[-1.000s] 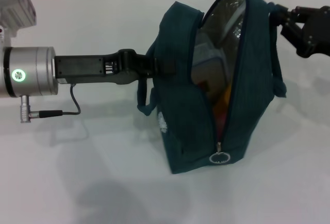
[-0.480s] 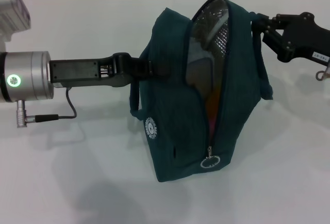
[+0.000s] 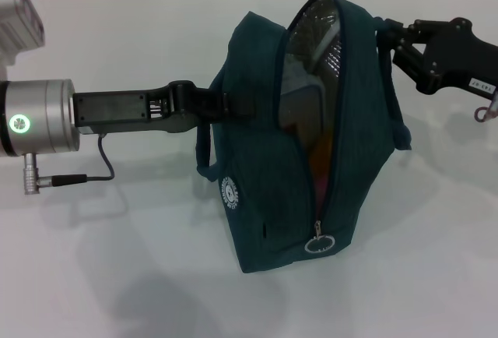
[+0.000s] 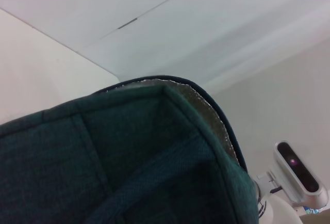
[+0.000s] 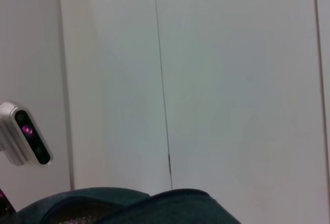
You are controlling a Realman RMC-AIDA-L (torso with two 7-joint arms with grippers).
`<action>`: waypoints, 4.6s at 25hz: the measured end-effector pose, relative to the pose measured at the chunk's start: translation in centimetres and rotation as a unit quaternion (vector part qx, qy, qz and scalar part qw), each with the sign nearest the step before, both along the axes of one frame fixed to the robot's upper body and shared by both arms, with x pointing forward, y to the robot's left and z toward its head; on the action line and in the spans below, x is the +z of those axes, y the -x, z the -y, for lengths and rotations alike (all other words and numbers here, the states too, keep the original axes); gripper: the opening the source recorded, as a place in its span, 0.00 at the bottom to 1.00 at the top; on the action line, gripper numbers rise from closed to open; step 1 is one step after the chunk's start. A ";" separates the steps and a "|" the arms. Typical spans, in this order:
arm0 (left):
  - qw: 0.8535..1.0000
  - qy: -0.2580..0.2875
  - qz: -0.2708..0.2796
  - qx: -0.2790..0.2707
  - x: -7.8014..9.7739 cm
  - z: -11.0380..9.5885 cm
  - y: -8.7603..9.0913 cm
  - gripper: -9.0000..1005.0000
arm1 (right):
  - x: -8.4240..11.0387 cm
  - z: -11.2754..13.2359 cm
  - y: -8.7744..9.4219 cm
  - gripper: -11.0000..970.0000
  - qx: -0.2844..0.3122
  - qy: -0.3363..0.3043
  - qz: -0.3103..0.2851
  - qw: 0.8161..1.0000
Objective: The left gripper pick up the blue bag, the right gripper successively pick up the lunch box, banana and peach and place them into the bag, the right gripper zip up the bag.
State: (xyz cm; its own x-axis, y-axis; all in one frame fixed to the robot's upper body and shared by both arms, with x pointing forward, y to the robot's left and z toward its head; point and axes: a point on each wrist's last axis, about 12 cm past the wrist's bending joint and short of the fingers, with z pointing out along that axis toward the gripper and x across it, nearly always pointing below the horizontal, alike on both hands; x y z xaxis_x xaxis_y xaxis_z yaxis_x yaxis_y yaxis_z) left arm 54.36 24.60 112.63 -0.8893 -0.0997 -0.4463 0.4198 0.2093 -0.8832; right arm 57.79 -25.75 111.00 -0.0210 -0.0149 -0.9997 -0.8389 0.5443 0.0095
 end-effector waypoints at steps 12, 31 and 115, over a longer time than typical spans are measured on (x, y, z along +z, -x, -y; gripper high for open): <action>1.000 0.000 -0.003 0.003 -0.2 -0.1 0.1 0.05 | -0.5 0.5 0.6 0.36 -0.003 0.001 -0.007 1.000; 1.000 0.000 -0.009 0.017 -0.6 -0.7 0.5 0.05 | -0.3 1.2 7.0 0.90 0.156 -0.017 0.069 0.985; 1.000 0.002 -0.012 0.016 -0.8 -0.8 0.8 0.05 | -6.8 -4.2 9.0 0.91 0.234 0.094 -0.056 0.966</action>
State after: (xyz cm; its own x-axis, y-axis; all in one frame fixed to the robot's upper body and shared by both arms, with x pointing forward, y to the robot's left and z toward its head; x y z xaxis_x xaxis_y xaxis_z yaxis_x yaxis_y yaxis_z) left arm 53.57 25.38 111.83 -0.8965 -0.1292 -0.4238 0.3910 0.2190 -0.8940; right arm 48.81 -21.59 104.15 -0.0767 -0.2300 -0.9702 -0.9928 0.1076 0.0530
